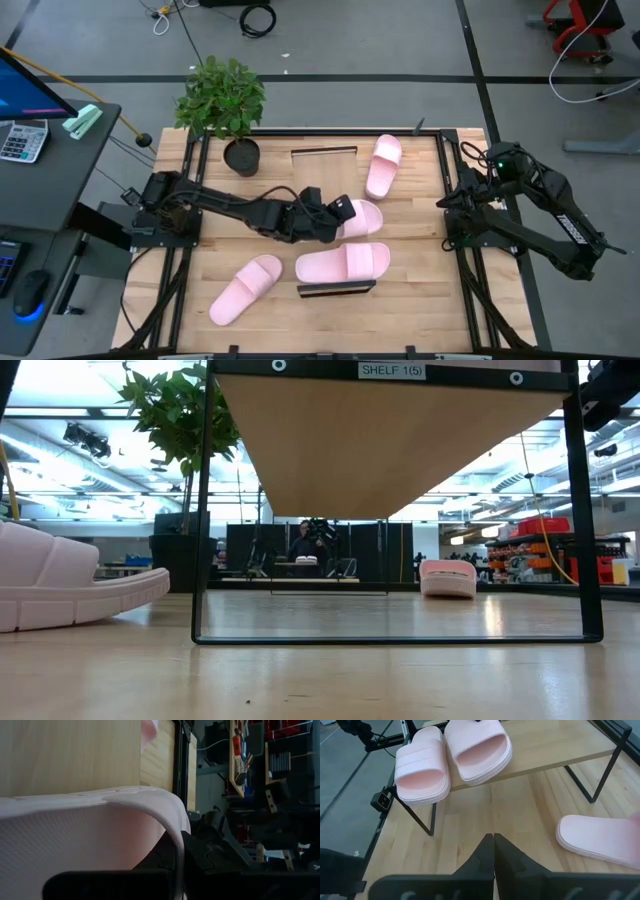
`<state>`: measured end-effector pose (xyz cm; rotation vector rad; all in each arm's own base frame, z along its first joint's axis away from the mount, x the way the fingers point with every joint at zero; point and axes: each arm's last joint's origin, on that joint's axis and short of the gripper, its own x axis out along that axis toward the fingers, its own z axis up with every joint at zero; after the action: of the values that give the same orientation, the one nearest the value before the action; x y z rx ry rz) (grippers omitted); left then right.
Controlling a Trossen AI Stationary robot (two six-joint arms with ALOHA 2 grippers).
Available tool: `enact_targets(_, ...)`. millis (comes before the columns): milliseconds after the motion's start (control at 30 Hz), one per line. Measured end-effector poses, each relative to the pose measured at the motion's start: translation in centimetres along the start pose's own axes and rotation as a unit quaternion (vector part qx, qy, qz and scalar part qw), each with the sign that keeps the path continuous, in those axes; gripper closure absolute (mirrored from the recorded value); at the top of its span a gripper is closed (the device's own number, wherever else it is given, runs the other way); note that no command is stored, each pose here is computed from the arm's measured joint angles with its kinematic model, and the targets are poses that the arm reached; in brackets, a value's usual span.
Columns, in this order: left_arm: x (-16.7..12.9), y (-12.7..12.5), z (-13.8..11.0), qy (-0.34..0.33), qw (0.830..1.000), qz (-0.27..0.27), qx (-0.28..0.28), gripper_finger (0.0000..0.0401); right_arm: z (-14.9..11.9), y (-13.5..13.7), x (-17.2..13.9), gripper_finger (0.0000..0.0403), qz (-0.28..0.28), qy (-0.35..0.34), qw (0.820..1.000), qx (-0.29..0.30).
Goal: Pick and place slides into the shelf
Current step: Put the top left pink slipper on the shelf
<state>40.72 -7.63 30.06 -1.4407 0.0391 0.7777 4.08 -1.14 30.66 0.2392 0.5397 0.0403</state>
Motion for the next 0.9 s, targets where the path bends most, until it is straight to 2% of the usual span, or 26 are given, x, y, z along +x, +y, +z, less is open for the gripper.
enact_targets(900,0.25,-0.12,0.29,0.004,1.000,0.000,0.009,0.0389,-0.01,-0.01,0.01,0.0403,0.000,0.000,1.000,0.000)
